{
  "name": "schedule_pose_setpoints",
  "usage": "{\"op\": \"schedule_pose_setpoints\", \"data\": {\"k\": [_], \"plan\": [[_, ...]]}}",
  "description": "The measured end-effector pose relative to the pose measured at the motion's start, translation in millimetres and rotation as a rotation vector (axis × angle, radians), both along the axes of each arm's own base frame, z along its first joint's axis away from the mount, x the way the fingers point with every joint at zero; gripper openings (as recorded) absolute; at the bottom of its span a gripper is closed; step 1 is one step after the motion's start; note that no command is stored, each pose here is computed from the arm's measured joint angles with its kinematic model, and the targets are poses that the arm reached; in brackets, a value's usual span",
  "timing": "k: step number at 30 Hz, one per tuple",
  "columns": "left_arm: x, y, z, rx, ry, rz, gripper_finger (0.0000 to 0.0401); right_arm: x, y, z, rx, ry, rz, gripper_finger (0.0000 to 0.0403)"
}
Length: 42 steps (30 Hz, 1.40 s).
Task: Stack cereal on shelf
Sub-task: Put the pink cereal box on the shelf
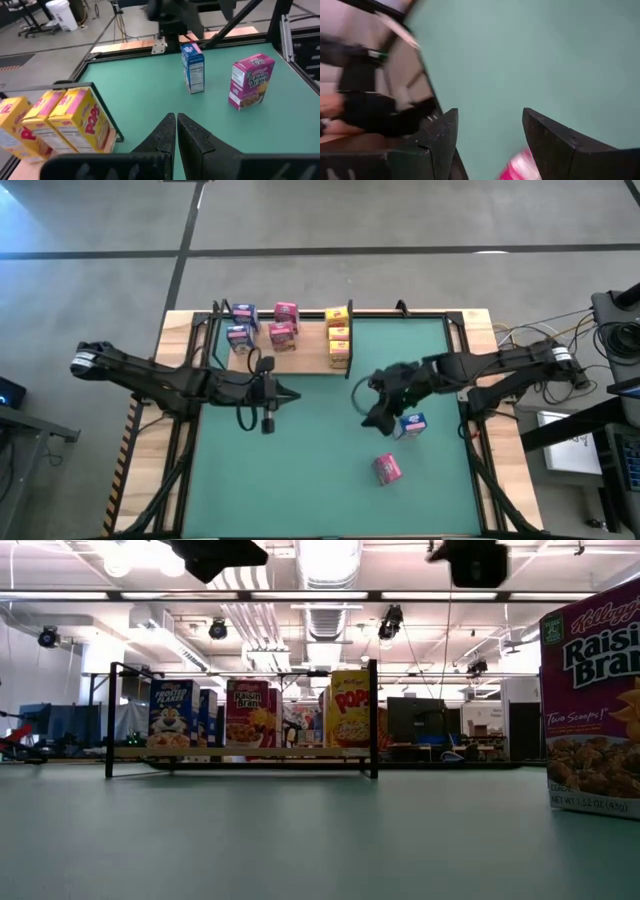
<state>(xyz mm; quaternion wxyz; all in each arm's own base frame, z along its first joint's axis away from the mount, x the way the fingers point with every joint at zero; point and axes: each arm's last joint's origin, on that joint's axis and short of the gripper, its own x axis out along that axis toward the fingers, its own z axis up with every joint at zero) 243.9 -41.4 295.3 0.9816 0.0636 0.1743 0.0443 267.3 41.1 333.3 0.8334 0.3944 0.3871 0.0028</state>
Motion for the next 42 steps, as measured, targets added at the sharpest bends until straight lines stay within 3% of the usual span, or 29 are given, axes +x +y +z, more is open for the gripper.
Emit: {"op": "schedule_pose_setpoints", "data": {"k": [6,11,19,25,29,42], "plan": [[-4.8,1.1,2.4,-0.018,0.002,0.013,0.0000,5.7,29.6,-16.0,0.073,0.345,-0.104,0.0210],[-4.9,1.2,1.3,-0.016,0.013,0.013,0.0000,14.3,51.7,-27.7,0.126,0.535,-0.169,0.0217],[-4.8,1.2,-2.4,0.006,0.047,0.008,0.0000,25.0,79.5,-35.8,0.098,0.821,-0.196,0.0282],[-5.1,1.3,-3.0,0.017,0.054,0.004,0.0000,43.4,103.1,-43.7,0.059,0.850,-0.169,0.0317],[-5.3,1.3,-3.5,0.018,0.060,0.004,0.0000,51.0,108.3,-57.8,0.008,0.928,-0.215,0.0322],[-6.1,1.5,-5.5,0.012,0.081,0.008,0.0000,56.2,110.1,-74.4,-0.062,0.988,-0.197,0.0279]]}}
